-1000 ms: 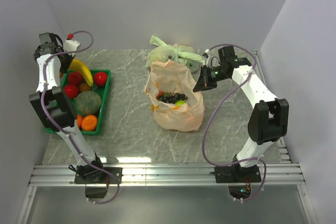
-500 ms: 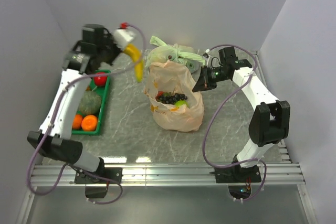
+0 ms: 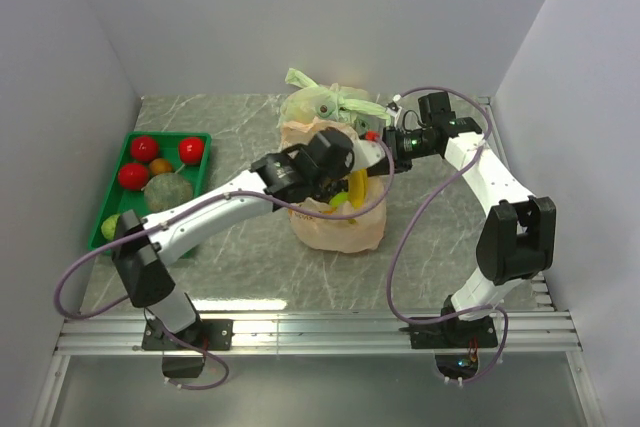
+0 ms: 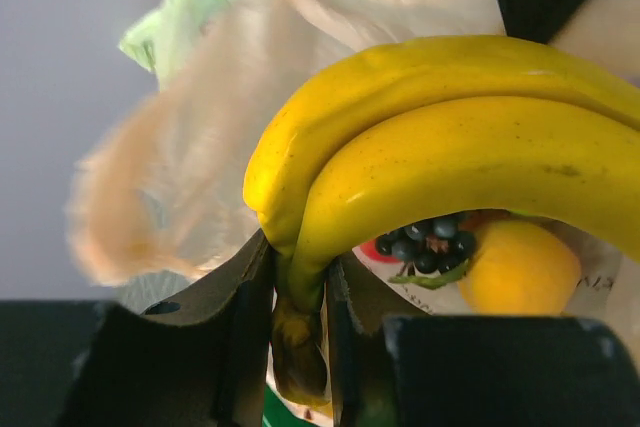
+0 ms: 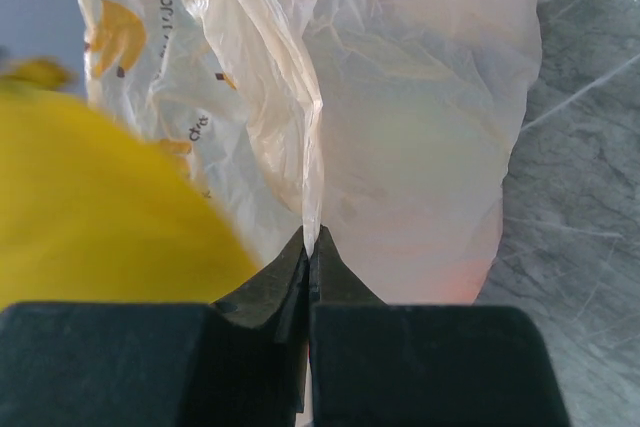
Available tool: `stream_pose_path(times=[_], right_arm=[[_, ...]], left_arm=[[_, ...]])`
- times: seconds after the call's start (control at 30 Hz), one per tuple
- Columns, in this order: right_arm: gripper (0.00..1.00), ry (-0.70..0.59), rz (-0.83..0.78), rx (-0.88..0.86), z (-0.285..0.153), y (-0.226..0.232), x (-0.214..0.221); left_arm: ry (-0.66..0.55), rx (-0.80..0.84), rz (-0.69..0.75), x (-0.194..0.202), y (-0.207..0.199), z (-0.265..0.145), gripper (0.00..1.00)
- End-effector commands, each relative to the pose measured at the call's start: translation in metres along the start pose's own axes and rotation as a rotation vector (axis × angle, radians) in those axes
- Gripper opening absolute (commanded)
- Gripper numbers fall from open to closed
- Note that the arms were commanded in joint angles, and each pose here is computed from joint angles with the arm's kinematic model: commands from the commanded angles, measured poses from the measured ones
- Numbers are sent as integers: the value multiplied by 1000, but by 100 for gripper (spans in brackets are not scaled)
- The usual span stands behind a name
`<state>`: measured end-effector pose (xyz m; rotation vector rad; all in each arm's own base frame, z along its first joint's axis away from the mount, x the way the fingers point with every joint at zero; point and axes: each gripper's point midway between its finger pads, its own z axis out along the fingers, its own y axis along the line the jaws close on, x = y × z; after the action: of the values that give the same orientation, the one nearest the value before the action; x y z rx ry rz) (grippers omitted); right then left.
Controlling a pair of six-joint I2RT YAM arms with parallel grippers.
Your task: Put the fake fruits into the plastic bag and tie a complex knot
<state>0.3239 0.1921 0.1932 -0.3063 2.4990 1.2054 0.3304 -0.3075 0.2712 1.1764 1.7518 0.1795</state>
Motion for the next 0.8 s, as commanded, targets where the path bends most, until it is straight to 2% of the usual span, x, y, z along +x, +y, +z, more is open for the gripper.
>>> stream_pose_path(times=[0.0,0.13,0.17,0.23,0.27,0.37,0.43,0.5,0.6,0.63,0.7,0.77], right_arm=[[0,-58,-56,-40,-13,21,-10],[0,-62,-58,-43,-12,20,-10],[0,-64,-60,-42,-12,19,-11],[0,-65,-61,-38,-11,18,-12],[0,-60,-64,-38,-11,18,-12],[0,-68,-71,-31,-11,17,-15],[0,-72,-73,-30,-11,17,-18],[0,-73,-73,-29,-10,16,-20],[0,-80,-78,-25,-8,15,-27],[0,-89,-88,-25,-9,17,-32],[0,-91,-89,-23,-7,15,-36],[0,-93,-94,-23,-5,15,-42]], left_arm=[[43,-144,20,5,15,0,0],[90,-23,55,16,-15,1,0],[102,19,52,18,-22,1,4],[100,143,29,13,-39,-4,22],[86,155,11,7,-38,-7,43],[39,183,-47,-8,-29,-14,65],[-2,197,-104,-19,-14,-20,75],[-43,165,-163,-32,15,-26,77],[-129,226,-216,-49,40,-45,77],[-185,339,-225,-51,40,-53,76],[-225,390,-192,-45,49,-71,77],[-285,507,-122,-43,33,-87,80]])
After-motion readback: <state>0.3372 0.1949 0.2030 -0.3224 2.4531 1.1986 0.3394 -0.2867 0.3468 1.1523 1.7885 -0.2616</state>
